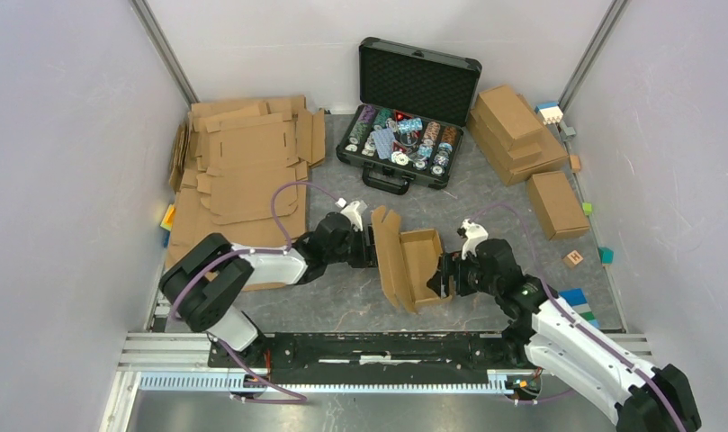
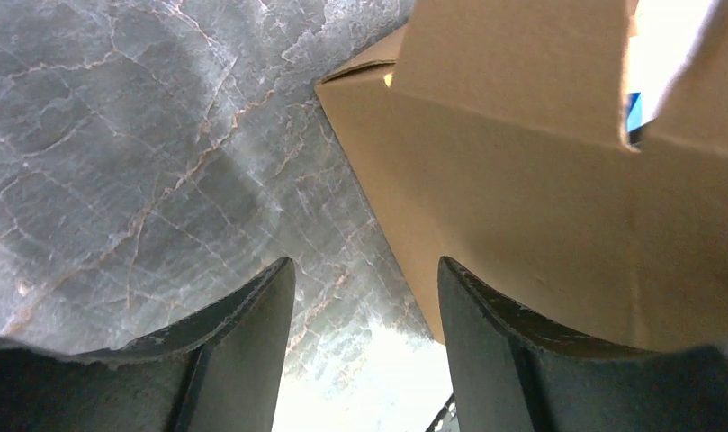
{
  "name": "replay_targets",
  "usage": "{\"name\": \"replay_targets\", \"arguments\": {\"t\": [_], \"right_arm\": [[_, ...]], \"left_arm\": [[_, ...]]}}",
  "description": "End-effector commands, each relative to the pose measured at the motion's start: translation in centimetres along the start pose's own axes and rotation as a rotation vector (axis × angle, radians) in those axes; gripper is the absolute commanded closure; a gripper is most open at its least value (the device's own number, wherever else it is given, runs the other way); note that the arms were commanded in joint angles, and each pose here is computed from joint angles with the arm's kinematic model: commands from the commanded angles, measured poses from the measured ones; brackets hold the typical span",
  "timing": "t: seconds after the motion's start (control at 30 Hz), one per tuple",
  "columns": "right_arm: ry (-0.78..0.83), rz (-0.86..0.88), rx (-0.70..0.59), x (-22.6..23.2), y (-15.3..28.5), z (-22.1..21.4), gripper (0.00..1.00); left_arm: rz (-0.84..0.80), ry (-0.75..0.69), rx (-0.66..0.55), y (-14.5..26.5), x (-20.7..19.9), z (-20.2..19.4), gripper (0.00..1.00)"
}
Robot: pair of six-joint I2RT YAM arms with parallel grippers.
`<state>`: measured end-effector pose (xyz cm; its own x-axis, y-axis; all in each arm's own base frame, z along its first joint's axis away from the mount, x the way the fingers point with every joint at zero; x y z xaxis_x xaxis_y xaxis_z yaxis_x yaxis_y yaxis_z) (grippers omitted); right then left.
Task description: Fold the paper box
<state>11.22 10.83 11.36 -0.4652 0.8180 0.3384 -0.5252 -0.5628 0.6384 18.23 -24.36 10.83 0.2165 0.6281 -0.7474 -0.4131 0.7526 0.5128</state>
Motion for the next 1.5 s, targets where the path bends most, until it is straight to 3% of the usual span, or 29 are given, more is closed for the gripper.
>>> {"name": "replay_targets", "arguments": {"t": [0.0,0.2,0.23,0.3,0.33,0.37,0.57,0.77,1.07,1.27,1.47], "right_arm": [[0.037,-0.123,-0.098,-0.1,1.7,2.7,0.12],[0.047,-0.317,-0.173,-1.0,3.9,3.8,0.17],[0.022,-0.388,-0.179,-1.4,4.3,3.8,0.27],[-0.046,-0.492,-0.174,-2.0,4.6,3.6,0.81],[-0.057,-0.507,-0.165,-2.1,4.4,3.4,0.95],[-0.061,-0.515,-0.145,-2.2,4.2,3.2,1.0],[-0.024,-0.411,0.047,-2.4,1.5,0.7,1.0],[-0.042,-0.066,-0.005,-0.4,-0.6,-1.2,1.0],[0.011,0.085,-0.017,4.1,-2.4,-1.3,1.0],[0.072,0.045,-0.03,5.7,-2.6,-0.4,1.0],[0.117,-0.034,-0.13,4.8,-0.5,0.6,0.97]], "left_arm": [[-0.106,-0.054,-0.021,-1.3,-1.0,1.3,0.35],[-0.072,-0.061,0.009,-2.5,-0.4,1.5,0.42],[-0.067,-0.063,0.011,-2.6,-0.3,1.5,0.43],[-0.058,-0.067,0.014,-2.8,-0.3,1.5,0.45],[-0.046,-0.067,0.015,-2.9,-0.3,1.6,0.45],[-0.031,-0.069,0.015,-2.9,-0.2,1.6,0.46],[0.031,-0.064,0.021,-3.5,0.0,2.2,0.46],[0.028,-0.059,0.049,-5.2,0.0,2.9,0.46],[-0.035,-0.12,0.133,-9.3,-2.0,6.0,0.47],[0.011,-0.165,0.164,-10.5,-2.1,8.4,0.47],[0.062,-0.065,0.065,-5.6,2.0,12.5,0.48]]}}
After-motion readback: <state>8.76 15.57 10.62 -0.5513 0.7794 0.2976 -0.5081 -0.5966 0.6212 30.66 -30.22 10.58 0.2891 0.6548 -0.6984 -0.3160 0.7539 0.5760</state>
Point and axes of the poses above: each gripper's point midway between its finger pads, its own y axis back along the fingers, its own x axis along the line the jaws close on, z = x × y, the point moved 10 cm from there along y, back along the fingers, and after that the axes turned 7 degrees about y, right-handed, at the moved point
